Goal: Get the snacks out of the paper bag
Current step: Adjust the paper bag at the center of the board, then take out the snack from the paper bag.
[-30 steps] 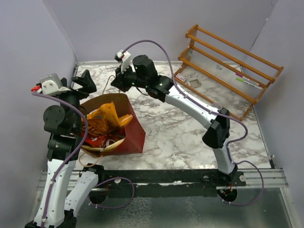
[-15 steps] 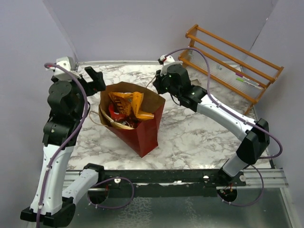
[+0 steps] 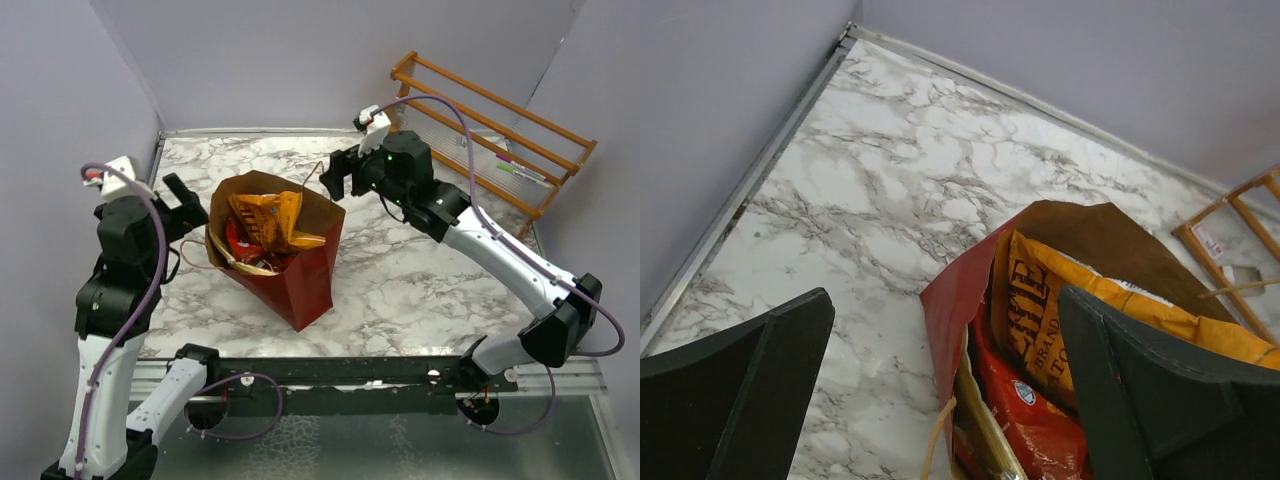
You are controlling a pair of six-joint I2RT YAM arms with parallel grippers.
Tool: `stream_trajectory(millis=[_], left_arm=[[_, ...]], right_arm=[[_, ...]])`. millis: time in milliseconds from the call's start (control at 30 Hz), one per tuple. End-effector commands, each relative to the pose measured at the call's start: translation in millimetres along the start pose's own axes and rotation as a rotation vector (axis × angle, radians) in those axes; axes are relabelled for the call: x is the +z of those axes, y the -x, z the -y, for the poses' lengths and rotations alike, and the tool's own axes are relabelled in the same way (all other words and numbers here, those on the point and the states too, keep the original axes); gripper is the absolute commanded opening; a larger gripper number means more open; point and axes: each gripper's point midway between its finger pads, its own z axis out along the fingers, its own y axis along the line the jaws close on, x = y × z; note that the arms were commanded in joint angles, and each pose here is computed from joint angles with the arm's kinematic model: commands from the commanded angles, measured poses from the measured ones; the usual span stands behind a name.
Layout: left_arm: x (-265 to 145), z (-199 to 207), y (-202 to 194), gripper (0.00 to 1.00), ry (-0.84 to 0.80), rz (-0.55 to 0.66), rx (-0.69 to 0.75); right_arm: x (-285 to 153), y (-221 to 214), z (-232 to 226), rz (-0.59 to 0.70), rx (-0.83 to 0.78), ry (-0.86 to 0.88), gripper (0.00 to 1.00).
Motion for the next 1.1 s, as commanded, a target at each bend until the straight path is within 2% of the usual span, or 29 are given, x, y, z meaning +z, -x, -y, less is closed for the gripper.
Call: stream_trajectory(millis=[0,233,333,433,533,700,833,933,1000,1067], left_arm=[[-18,-21,-4,0.98,0.085,0.020,-0.120],[-23,-21,-45,0.98,0.068,-0.111,-0.159],[-28,-26,-54,0.97,0.077,-0.129,-0.166],[-31,-21,-55,0.93,0.038,-0.125,-0.188],[-32,-15,-58,0.81,0.000,-0.132,-0.200],[-33,-15,-64,0.64,-0.005,-0.154,-0.197],[-34,-14,-65,0.49,-0.018,-0.152,-0.193],[-33,-14,-66,0.36,-0.017,-0.151,-0.187],[-31,-15,-67,0.26,-0.013,-0.150,-0.186],[-30,-14,-67,0.15,-0.020,-0.146,-0.188]], right_arm=[[-42,37,-38,0.051,-0.030,0.170,0.87],[-81,47,-118,0.110,0.020,0.410,0.95],[-75,32,-139,0.088,0.075,0.461,0.96],[-53,17,-144,0.033,0.151,0.431,0.94],[-27,-1,-145,-0.035,0.185,0.370,0.86],[-7,-25,-148,-0.120,0.195,0.316,0.54],[-9,-26,-156,-0.123,0.173,0.314,0.32],[-18,13,-157,-0.025,0.149,0.323,0.12],[-29,50,-157,0.082,0.126,0.339,0.04],[-42,86,-155,0.201,0.099,0.349,0.01]])
